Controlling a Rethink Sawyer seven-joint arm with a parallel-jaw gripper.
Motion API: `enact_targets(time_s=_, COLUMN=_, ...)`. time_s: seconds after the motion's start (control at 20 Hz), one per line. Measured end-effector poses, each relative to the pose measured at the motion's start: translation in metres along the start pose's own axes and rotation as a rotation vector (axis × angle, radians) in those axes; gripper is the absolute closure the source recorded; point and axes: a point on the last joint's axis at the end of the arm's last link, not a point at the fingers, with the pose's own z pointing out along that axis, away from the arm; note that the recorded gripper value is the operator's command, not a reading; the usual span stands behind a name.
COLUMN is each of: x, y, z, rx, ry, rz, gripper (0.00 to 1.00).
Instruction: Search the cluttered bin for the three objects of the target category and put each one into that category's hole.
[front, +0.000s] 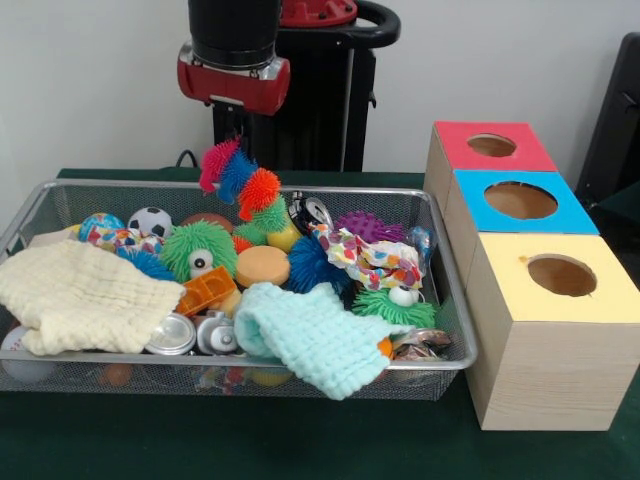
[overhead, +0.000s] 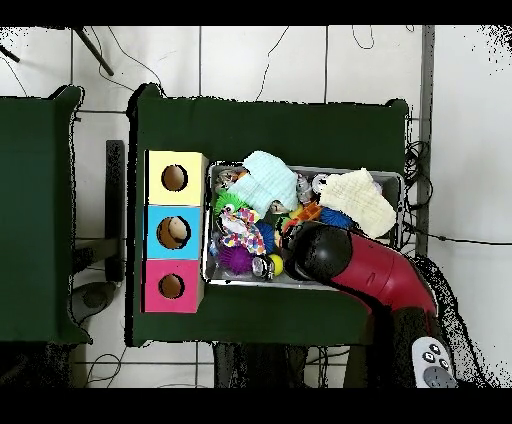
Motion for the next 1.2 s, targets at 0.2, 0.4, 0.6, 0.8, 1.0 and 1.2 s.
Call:
enact_targets(time_s=0.2, x=0.000, y=-0.003, z=0.001, rx=0.003, ry=0.001, rz=-0.006, gripper=1.00)
enact_targets(time_s=0.4, x=-0.001, y=-0.008, z=0.003, rx=0.000, ry=0.002, rz=-0.006, gripper=1.00)
enact_targets(time_s=0.6, x=-0.004, y=-0.018, z=0.005, rx=-0.010, ry=0.002, rz=0.010, gripper=1.00)
enact_targets(time_s=0.8, x=-0.006, y=-0.026, z=0.005, rx=-0.017, ry=0.002, rz=0.025, gripper=1.00)
enact_targets(time_s=1.0, x=-0.007, y=-0.030, z=0.004, rx=-0.019, ry=-0.002, rz=0.024, gripper=1.00)
enact_targets(time_s=1.2, x=-0.007, y=-0.033, z=0.004, rx=-0.016, ry=-0.005, rz=0.016, gripper=1.00)
